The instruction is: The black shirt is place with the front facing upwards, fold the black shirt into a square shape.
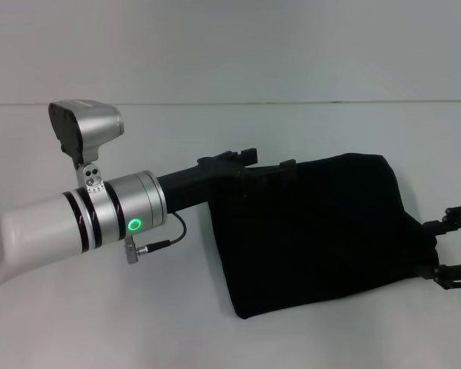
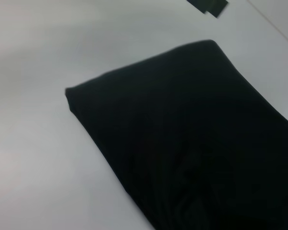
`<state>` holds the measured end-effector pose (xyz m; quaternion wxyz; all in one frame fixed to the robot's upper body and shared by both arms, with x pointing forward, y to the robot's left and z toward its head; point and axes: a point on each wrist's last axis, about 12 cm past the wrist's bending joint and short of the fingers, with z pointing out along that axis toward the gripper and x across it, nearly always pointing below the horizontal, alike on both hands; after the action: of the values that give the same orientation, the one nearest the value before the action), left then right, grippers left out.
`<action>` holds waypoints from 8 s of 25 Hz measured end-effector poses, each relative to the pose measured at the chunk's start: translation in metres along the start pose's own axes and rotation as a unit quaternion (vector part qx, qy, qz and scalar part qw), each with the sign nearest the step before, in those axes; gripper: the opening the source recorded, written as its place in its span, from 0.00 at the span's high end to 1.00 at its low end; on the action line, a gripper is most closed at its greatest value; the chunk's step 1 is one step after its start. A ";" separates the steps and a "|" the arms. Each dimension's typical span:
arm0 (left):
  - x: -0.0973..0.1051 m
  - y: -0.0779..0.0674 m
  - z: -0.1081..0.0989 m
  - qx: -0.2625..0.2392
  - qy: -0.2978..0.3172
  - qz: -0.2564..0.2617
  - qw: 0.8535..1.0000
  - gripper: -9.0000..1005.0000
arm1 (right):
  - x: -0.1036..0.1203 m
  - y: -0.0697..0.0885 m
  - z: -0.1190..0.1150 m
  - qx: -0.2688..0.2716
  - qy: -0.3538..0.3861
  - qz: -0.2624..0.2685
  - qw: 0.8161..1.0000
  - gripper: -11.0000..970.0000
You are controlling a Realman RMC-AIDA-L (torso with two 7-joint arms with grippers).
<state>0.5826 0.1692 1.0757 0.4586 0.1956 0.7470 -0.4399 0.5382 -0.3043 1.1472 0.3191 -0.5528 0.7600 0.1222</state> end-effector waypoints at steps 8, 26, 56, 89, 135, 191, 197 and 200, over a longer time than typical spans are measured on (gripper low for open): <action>0.004 0.003 -0.004 -0.009 -0.005 -0.001 1.000 0.07 | -0.012 -0.004 0.015 0.006 0.001 -0.032 0.999 0.29; 0.009 0.004 -0.009 -0.011 -0.008 -0.010 1.000 0.07 | -0.012 -0.008 0.024 0.009 -0.003 -0.030 1.000 0.55; -0.004 -0.002 -0.010 0.028 -0.014 0.009 0.999 0.07 | 0.052 0.009 0.023 0.031 -0.014 0.146 0.989 0.90; 0.021 0.008 -0.027 0.007 0.015 0.178 0.984 0.08 | 0.085 0.050 0.073 0.045 -0.334 0.410 0.848 0.70; 0.038 -0.009 -0.003 0.060 0.048 0.211 0.974 0.08 | 0.087 0.046 0.084 0.150 -0.383 0.416 0.811 0.99; -0.029 -0.003 -0.041 0.026 0.165 -0.075 0.983 0.08 | 0.098 0.070 0.052 0.204 -0.469 0.349 0.785 0.98; -0.039 -0.006 -0.026 -0.006 0.213 -0.152 0.965 0.08 | 0.101 0.068 0.045 0.235 -0.470 0.314 0.791 0.98; -0.042 -0.004 -0.012 -0.031 0.235 -0.165 0.957 0.08 | 0.103 0.071 0.042 0.245 -0.472 0.305 0.790 0.98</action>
<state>0.5948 0.1816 1.1155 0.1971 0.1529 0.8690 -0.4274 0.4691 -0.3348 1.0392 0.7088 -0.0693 0.6486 0.2686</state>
